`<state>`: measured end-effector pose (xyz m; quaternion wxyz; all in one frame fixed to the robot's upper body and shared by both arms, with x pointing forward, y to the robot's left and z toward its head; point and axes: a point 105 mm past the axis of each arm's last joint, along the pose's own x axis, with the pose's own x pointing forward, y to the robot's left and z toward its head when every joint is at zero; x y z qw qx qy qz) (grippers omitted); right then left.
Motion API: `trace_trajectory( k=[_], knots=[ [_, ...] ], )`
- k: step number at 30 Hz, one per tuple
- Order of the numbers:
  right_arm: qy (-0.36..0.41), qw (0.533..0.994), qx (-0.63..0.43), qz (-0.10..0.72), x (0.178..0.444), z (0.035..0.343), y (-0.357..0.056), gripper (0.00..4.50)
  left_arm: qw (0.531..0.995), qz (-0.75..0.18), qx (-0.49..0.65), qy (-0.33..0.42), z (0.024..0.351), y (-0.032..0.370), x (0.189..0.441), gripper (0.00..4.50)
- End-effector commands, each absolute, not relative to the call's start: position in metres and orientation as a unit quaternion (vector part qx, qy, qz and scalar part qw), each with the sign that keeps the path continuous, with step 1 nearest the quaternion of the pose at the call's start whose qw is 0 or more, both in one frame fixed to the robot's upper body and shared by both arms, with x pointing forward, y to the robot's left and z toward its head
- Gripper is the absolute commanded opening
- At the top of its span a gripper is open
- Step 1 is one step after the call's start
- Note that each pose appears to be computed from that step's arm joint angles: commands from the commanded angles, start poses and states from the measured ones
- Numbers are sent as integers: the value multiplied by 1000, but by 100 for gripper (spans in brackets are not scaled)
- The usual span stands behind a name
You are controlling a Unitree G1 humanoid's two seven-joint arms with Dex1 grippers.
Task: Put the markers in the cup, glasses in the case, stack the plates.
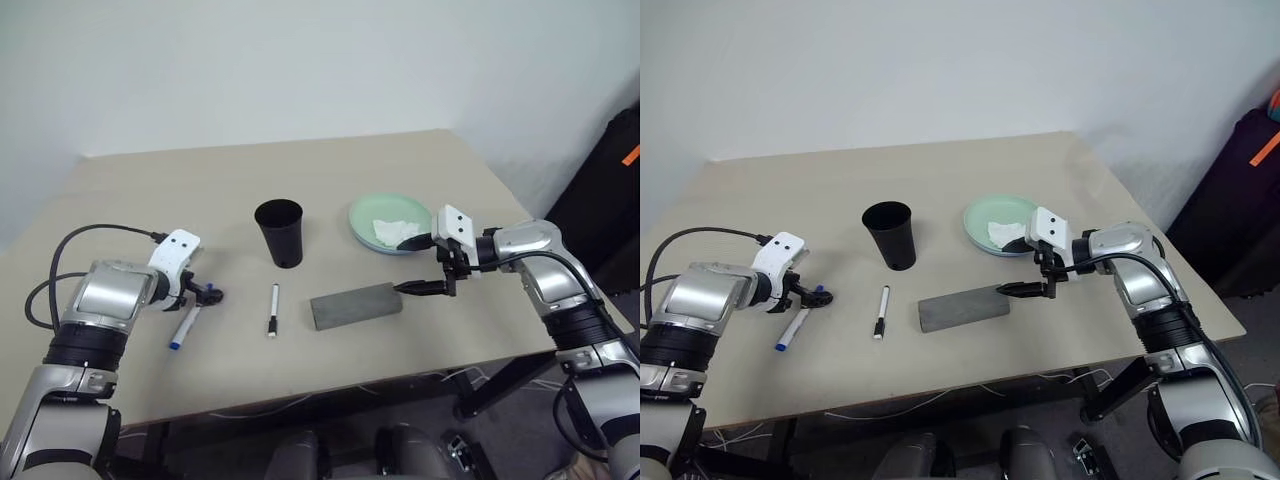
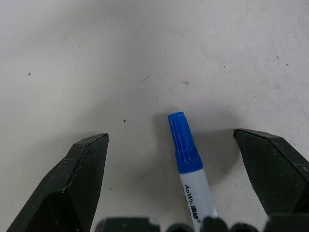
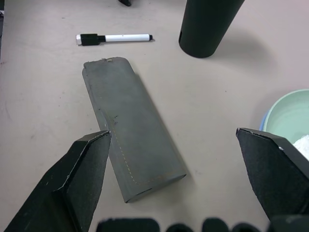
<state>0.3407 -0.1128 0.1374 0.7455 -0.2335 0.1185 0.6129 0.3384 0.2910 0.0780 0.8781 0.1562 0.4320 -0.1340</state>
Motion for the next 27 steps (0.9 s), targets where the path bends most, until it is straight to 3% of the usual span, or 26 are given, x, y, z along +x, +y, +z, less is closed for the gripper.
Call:
trace_trajectory(
  k=[1, 7, 8, 10, 21, 27],
  knots=[
    [94, 745, -243, 614, 343, 151, -108, 450, 878, -135, 158, 431, 83, 287, 342, 449],
    [91, 746, -243, 614, 343, 152, -107, 450, 869, -145, 152, 447, 77, 282, 338, 449],
    [91, 746, -243, 614, 343, 152, -107, 450, 869, -145, 151, 448, 76, 282, 338, 432],
    [91, 746, -243, 614, 343, 152, -107, 450, 869, -145, 151, 450, 75, 281, 339, 393],
    [90, 745, -245, 614, 343, 152, -107, 450, 864, -149, 151, 457, 72, 277, 337, 14],
    [90, 744, -246, 614, 343, 152, -107, 450, 863, -159, 157, 453, 70, 273, 337, 1]
  ],
)
